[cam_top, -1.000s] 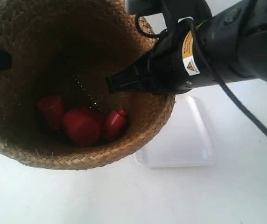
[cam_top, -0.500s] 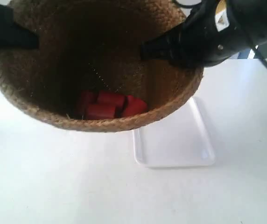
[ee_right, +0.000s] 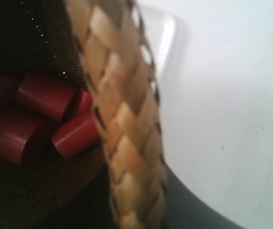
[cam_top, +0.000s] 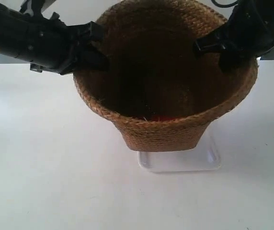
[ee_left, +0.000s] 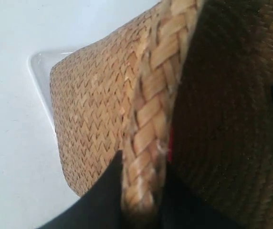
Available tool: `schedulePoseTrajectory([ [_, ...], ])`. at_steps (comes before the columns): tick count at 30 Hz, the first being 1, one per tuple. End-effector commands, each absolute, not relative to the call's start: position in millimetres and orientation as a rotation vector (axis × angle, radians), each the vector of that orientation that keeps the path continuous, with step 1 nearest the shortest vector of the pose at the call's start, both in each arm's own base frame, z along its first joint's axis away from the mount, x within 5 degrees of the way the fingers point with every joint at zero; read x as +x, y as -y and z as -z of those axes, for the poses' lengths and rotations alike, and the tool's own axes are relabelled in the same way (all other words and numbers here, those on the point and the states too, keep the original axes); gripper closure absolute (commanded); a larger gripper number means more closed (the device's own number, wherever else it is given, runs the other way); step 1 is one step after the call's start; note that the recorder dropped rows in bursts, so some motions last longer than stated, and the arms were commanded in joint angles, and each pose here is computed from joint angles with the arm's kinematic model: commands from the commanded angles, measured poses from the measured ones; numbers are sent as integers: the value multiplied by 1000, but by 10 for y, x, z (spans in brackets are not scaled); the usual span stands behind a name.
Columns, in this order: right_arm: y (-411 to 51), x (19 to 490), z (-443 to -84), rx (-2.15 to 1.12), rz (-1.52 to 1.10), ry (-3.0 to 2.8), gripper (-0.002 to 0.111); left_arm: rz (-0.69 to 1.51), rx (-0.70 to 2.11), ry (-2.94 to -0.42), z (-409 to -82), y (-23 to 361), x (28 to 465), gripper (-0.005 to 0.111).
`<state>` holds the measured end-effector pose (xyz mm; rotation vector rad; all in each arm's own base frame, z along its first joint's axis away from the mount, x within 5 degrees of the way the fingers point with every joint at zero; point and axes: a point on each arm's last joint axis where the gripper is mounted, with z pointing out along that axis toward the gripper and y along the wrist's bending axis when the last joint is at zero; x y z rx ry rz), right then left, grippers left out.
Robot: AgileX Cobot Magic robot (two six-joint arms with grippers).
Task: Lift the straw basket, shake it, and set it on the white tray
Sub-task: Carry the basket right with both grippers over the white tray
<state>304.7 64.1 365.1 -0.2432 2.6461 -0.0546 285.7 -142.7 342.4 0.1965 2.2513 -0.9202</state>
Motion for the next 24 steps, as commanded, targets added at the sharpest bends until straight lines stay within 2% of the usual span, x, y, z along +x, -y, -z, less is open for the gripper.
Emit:
schedulePoseTrajectory([
  [1, -439, 3102, -3624, -254, 174, -2687, 108, 996, 187, -2211, -3549, 1518, 2951, 107],
  [8, -333, 3240, -3442, -298, 256, -2749, 108, 997, 178, -2230, -3477, 1597, 3171, 107],
  [24, -303, 3368, -3326, -289, 336, -2741, 108, 964, 186, -2284, -3196, 1665, 3389, 107],
])
